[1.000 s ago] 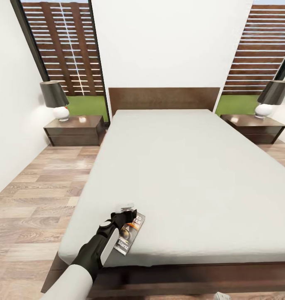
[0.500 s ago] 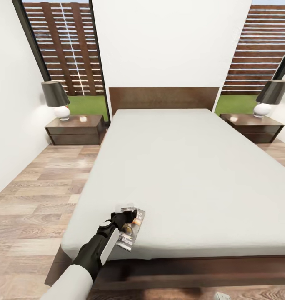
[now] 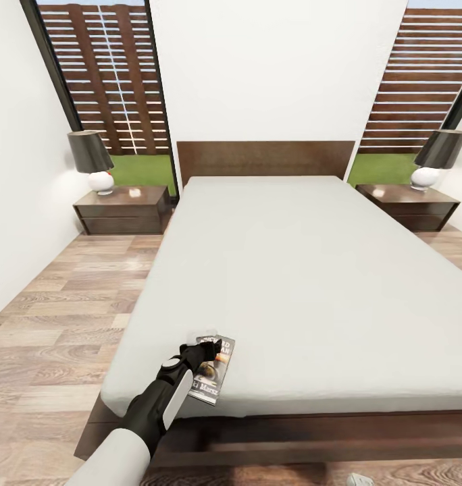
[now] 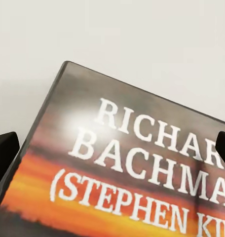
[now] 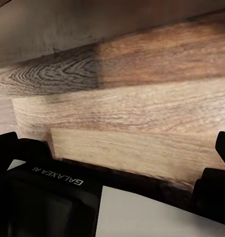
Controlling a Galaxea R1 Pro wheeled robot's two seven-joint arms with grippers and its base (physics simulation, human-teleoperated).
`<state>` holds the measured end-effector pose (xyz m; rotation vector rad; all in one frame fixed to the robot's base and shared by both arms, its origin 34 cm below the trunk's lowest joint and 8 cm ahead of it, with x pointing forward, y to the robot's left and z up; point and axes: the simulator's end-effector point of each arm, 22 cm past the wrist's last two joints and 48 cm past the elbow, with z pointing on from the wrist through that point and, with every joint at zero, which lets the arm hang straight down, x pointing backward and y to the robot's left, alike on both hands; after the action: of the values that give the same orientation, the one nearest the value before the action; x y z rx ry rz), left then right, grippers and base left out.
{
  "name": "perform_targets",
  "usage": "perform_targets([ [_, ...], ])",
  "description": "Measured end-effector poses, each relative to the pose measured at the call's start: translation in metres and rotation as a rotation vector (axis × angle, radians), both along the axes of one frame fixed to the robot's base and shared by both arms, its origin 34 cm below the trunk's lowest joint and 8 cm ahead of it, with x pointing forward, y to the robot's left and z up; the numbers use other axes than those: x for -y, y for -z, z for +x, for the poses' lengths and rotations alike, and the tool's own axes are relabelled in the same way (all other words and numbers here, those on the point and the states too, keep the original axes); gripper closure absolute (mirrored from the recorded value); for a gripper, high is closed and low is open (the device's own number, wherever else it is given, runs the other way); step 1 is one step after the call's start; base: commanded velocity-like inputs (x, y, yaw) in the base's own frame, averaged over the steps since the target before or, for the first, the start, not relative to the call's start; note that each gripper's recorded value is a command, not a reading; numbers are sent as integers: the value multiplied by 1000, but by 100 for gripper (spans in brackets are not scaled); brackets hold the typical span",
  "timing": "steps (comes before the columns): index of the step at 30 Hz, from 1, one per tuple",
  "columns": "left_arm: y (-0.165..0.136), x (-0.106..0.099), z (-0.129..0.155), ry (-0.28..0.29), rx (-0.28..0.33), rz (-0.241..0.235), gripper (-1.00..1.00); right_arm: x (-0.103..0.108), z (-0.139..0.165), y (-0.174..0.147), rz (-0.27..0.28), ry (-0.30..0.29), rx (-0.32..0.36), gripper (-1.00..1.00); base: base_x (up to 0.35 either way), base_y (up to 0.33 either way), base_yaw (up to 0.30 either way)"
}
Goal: In the bedroom, move the book from the bed onto either nightstand, and place the two sandals side by side next to the bed.
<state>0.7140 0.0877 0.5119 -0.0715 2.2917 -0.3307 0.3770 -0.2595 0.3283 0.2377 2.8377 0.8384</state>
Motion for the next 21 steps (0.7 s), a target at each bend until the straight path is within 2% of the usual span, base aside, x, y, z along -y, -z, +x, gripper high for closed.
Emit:
perform_targets([
  [10, 0, 0, 0, 0, 0, 0, -100, 0, 0, 0, 0, -1, 0, -100, 0, 0, 0],
  [21, -22, 0, 4, 0, -1, 0, -100, 0, 4, -23, 0, 0, 0, -100, 0, 0, 0],
])
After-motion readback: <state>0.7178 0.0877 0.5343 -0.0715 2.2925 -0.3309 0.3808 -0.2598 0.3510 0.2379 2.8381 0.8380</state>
